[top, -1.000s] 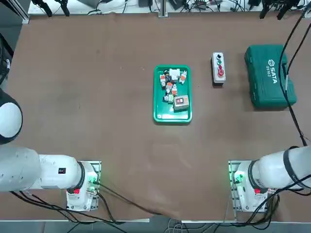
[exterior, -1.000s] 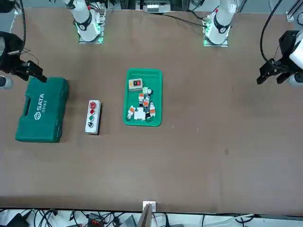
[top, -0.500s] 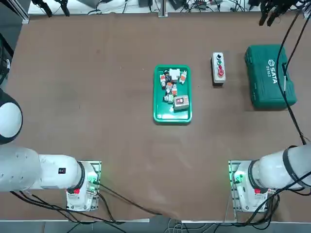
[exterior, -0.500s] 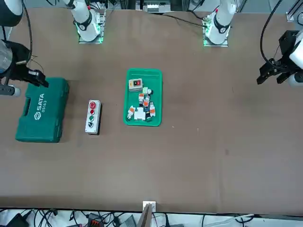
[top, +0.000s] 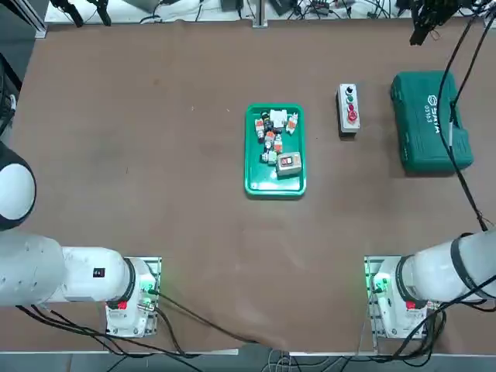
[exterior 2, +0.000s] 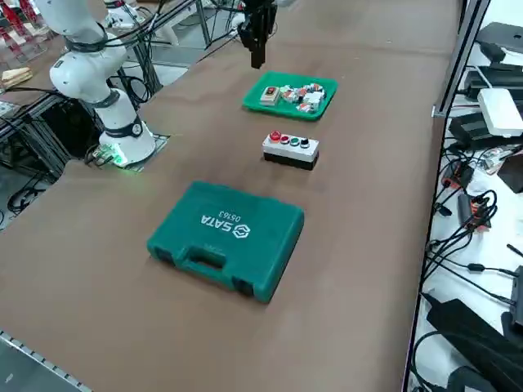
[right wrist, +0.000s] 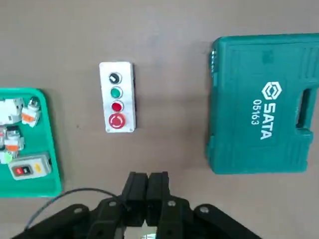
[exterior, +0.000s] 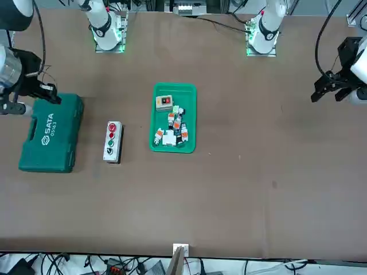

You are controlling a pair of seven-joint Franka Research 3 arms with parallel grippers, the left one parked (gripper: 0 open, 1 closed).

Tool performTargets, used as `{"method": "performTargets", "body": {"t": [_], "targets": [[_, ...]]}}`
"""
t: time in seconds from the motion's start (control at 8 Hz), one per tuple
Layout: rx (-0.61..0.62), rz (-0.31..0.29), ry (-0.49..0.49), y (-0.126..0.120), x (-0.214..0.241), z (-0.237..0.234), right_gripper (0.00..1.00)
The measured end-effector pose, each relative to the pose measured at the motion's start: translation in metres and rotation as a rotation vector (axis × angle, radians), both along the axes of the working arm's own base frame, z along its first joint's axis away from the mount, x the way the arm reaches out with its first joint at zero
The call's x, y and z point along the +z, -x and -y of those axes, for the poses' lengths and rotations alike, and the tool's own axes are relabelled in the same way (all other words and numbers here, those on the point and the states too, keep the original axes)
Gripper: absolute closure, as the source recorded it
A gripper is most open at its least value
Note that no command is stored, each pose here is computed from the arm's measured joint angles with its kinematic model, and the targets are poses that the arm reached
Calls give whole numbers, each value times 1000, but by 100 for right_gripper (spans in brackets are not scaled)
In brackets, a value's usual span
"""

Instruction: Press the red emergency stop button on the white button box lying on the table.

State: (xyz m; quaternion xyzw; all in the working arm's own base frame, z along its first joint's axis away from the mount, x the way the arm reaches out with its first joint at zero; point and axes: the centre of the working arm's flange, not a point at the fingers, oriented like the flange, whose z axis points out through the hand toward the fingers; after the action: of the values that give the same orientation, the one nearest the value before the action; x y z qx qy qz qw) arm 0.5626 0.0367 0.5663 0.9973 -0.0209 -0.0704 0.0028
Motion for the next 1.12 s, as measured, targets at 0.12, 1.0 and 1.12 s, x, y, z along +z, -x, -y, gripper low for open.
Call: {"method": "performTargets", "body": {"t": [0.12,1.0,1.12], "targets": [[24,-16,1,3,-2,-13,99],[119,64,-5,5,-182,-77,99],[120,83,-7,10,-209,-77,99]]}}
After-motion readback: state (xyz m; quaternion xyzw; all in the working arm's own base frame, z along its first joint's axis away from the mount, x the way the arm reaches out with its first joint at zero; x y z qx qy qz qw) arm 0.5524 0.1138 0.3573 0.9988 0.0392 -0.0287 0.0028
